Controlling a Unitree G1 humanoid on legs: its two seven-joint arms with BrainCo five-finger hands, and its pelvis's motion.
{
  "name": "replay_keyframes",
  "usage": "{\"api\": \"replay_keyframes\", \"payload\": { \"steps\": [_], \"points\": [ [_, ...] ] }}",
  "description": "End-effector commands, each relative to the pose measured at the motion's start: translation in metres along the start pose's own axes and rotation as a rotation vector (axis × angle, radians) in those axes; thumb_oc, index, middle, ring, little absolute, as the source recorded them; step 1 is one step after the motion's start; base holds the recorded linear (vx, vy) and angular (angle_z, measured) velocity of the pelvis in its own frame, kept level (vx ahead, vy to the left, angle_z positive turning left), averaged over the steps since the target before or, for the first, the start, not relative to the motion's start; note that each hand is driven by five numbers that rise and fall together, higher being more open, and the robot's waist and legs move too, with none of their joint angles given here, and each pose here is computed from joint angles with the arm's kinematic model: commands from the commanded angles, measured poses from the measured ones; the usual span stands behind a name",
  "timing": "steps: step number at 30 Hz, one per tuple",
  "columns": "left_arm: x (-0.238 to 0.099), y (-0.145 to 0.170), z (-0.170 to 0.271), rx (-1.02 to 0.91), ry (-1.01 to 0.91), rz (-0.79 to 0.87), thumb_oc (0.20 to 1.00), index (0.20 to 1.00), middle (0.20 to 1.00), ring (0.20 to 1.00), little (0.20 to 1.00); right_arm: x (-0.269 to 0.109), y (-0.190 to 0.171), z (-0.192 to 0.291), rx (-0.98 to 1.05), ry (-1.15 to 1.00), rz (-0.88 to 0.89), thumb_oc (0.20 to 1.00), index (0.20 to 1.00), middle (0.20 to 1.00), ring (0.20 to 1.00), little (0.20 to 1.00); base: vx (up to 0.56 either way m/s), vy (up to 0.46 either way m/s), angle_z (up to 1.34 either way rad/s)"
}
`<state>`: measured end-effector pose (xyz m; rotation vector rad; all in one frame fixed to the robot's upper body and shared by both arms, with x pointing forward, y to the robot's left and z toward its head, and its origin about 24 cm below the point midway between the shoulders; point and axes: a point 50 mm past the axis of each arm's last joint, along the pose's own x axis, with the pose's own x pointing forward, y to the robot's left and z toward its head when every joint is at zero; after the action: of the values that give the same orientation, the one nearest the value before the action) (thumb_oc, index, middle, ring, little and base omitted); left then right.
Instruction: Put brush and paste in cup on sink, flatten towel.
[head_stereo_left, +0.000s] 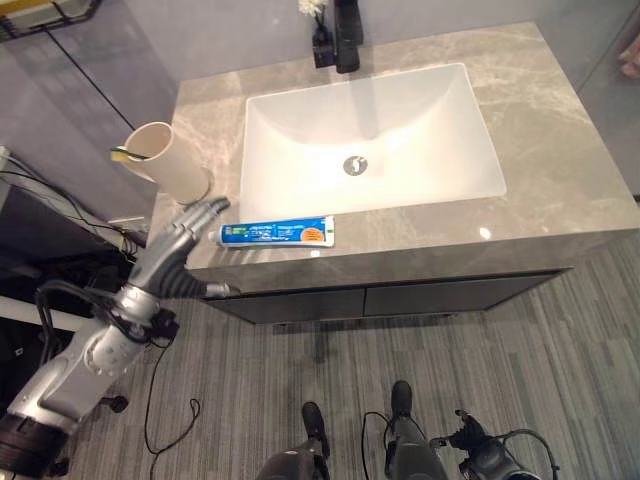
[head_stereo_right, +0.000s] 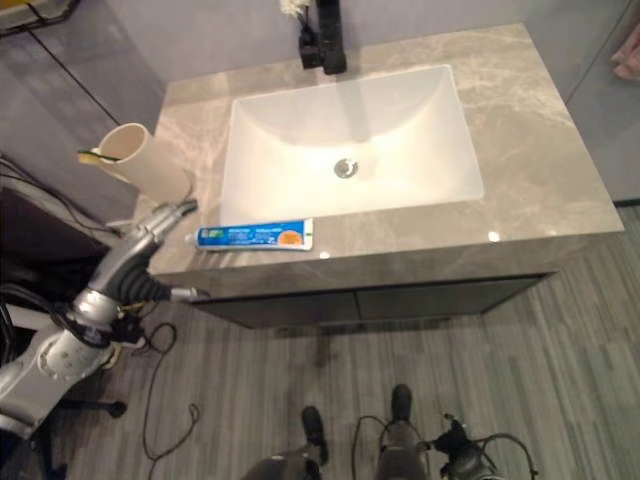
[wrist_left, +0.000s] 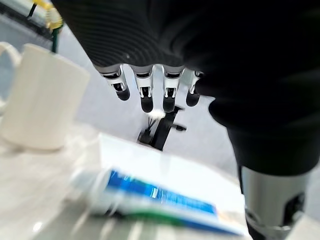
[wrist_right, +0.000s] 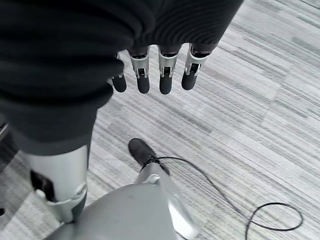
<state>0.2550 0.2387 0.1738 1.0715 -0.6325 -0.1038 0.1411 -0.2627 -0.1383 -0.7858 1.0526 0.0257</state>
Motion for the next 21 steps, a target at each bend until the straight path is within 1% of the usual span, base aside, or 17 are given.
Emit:
{"api": "replay_keyframes", "payload": {
  "steps": [1, 5, 9, 15, 21],
  "points": [
    [0.018, 0.038, 0.004, 0.098, -0.068, 0.132, 1.000, 1.000, 1.000, 1.000, 1.000, 0.002, -0.001, 0.009, -0.006, -0.009, -0.018, 1.000, 1.000, 1.000, 1.000, 1.000, 0.00, 0.000, 0.00],
    [0.023, 0.045, 0.002, 0.127, -0.072, 0.139, 1.000, 1.000, 1.000, 1.000, 1.000, 0.003, -0.004, 0.017, -0.003, -0.039, -0.024, 1.000, 1.000, 1.000, 1.000, 1.000, 0.00, 0.000, 0.00],
    [0.020, 0.050, -0.013, 0.132, 0.006, 0.152, 1.000, 1.000, 1.000, 1.000, 1.000, 0.004, -0.008, 0.030, 0.023, -0.082, -0.034, 1.000, 1.000, 1.000, 1.000, 1.000, 0.01, -0.003, -0.04],
    [0.017, 0.057, -0.024, 0.178, 0.059, 0.136, 1.000, 1.000, 1.000, 1.000, 1.000, 0.006, -0.015, 0.046, 0.047, -0.133, -0.058, 1.000, 1.000, 1.000, 1.000, 1.000, 0.03, -0.003, -0.03],
    [0.016, 0.054, -0.031, 0.169, 0.094, 0.132, 1.000, 1.000, 1.000, 1.000, 1.000, 0.005, -0.014, 0.048, 0.032, -0.139, -0.059, 1.000, 1.000, 1.000, 1.000, 1.000, 0.04, 0.004, -0.02]
  ]
}}
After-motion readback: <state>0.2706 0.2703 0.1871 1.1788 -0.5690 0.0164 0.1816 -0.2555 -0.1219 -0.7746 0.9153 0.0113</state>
